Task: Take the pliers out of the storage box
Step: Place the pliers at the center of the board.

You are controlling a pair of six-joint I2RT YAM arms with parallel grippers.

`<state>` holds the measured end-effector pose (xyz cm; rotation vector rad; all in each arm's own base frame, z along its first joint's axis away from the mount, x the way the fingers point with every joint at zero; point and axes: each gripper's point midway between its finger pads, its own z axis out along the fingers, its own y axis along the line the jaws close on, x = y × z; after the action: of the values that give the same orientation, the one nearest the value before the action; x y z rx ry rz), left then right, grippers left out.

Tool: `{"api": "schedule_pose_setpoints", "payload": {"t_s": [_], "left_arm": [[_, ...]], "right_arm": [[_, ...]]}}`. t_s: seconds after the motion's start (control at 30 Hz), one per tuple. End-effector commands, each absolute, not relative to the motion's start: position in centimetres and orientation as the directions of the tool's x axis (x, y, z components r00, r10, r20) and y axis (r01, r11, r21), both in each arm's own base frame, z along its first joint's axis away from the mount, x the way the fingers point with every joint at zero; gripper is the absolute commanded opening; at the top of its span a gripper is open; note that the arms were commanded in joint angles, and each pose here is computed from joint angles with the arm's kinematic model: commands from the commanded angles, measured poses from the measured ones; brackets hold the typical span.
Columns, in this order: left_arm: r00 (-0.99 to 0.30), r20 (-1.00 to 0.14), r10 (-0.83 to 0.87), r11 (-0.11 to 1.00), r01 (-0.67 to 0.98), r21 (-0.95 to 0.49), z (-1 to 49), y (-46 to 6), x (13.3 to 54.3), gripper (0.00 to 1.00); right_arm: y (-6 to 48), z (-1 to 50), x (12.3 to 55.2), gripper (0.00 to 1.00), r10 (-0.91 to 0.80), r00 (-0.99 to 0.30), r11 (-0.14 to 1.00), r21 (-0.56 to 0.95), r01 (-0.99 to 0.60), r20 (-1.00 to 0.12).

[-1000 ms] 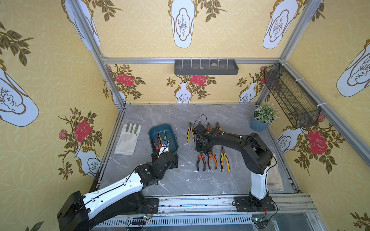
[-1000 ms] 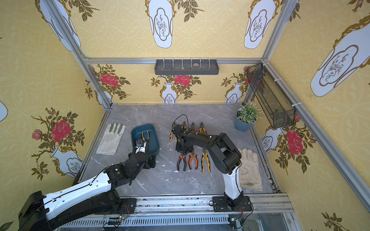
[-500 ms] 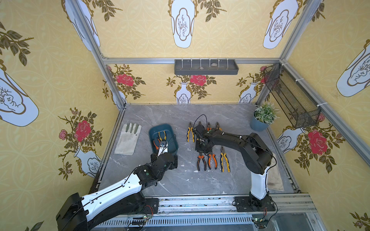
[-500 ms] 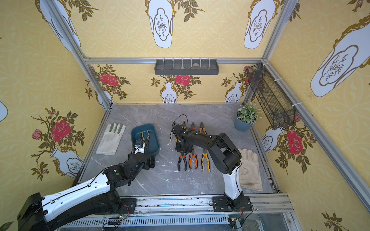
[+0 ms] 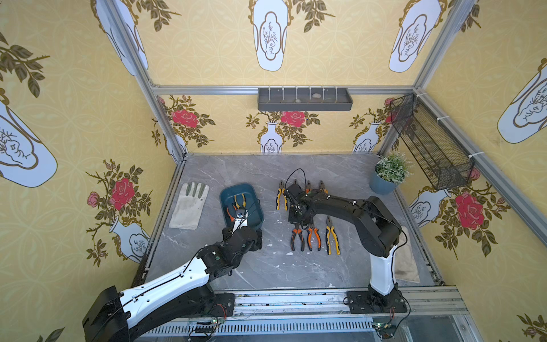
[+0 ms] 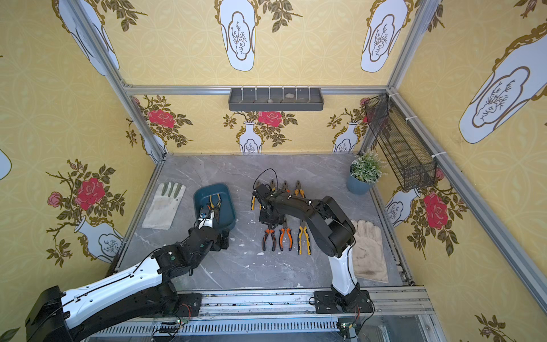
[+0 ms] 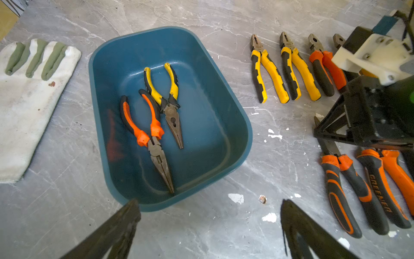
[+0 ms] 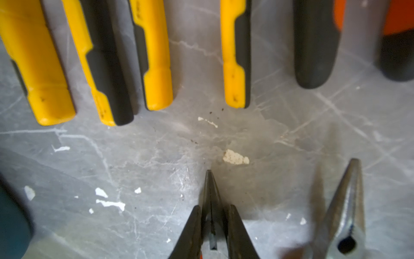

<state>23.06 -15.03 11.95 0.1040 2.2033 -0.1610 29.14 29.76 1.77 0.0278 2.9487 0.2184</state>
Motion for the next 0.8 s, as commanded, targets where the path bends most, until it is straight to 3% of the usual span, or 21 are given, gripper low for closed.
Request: {"api": "schedule_pose_setpoints", "payload": {"t_s": [0.0, 0.6, 0.77], "left_arm": [[-0.596, -0.803, 0.010, 0.989, 0.126, -0.081, 11.64, -14.94, 23.07, 0.99], [-0.596, -0.803, 0.011, 0.990, 0.122, -0.076, 11.52, -14.71, 23.01, 0.99], [-0.596, -0.803, 0.009, 0.990, 0.120, -0.079, 11.45, -14.70, 22.98, 0.99]], "right_arm": [[29.13, 1.71, 29.42, 0.22, 0.026, -0.981, 0.994, 0.107, 0.005, -0.194], [29.44, 1.78, 29.81, 0.22, 0.020, -0.981, 0.994, 0.106, -0.001, -0.194], [29.50, 2.02, 29.84, 0.28, 0.022, -0.980, 0.994, 0.111, 0.000, -0.198]]}}
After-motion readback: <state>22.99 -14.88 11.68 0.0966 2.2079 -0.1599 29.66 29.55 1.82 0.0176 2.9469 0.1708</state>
